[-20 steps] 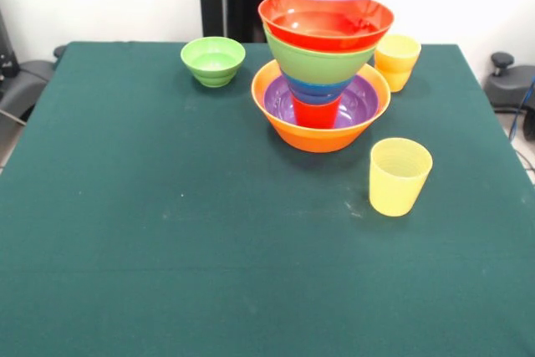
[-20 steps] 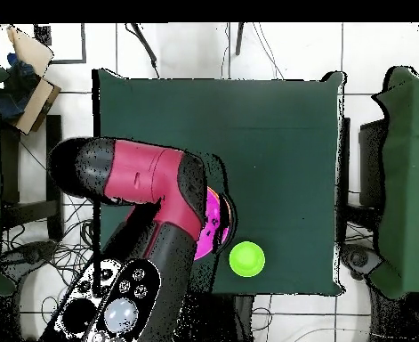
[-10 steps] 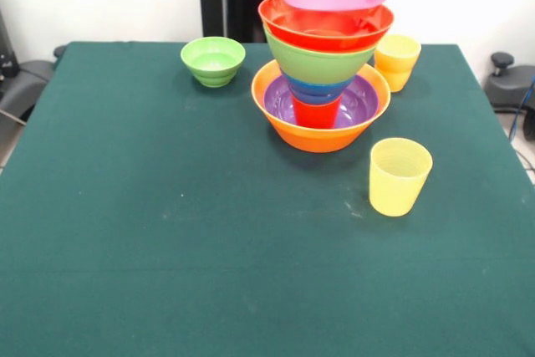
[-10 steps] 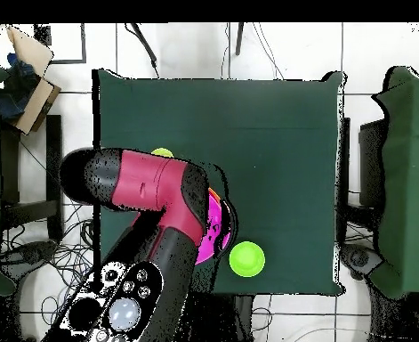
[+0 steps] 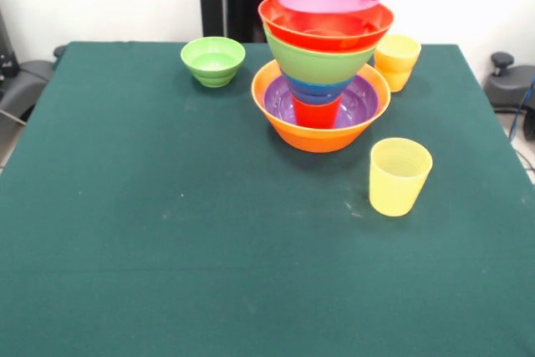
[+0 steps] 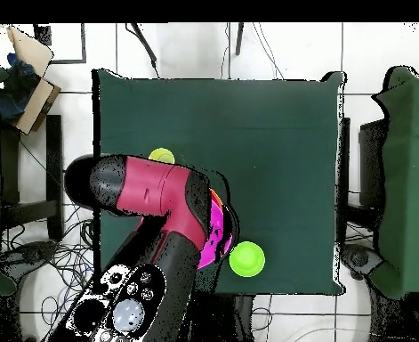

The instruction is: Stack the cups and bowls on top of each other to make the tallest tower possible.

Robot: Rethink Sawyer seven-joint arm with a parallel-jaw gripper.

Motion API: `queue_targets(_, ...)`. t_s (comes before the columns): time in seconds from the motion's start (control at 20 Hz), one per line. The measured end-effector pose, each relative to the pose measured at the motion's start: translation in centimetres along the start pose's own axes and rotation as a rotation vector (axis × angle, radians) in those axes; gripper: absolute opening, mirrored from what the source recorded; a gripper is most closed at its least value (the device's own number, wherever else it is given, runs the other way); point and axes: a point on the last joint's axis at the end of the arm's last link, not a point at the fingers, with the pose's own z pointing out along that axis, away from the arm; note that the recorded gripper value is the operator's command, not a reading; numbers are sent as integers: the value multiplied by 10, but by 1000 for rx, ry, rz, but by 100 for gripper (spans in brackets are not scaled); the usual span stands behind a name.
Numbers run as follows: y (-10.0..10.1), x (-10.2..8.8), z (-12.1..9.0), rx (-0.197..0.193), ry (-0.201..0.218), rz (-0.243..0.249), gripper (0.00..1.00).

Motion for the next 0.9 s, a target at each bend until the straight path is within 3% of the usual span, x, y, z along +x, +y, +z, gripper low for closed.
queue_targets(0.6, -3, 2, 4, 6, 5, 2, 0)
queue_targets(0.9, -2, -1, 6, -11, -16, 3, 0)
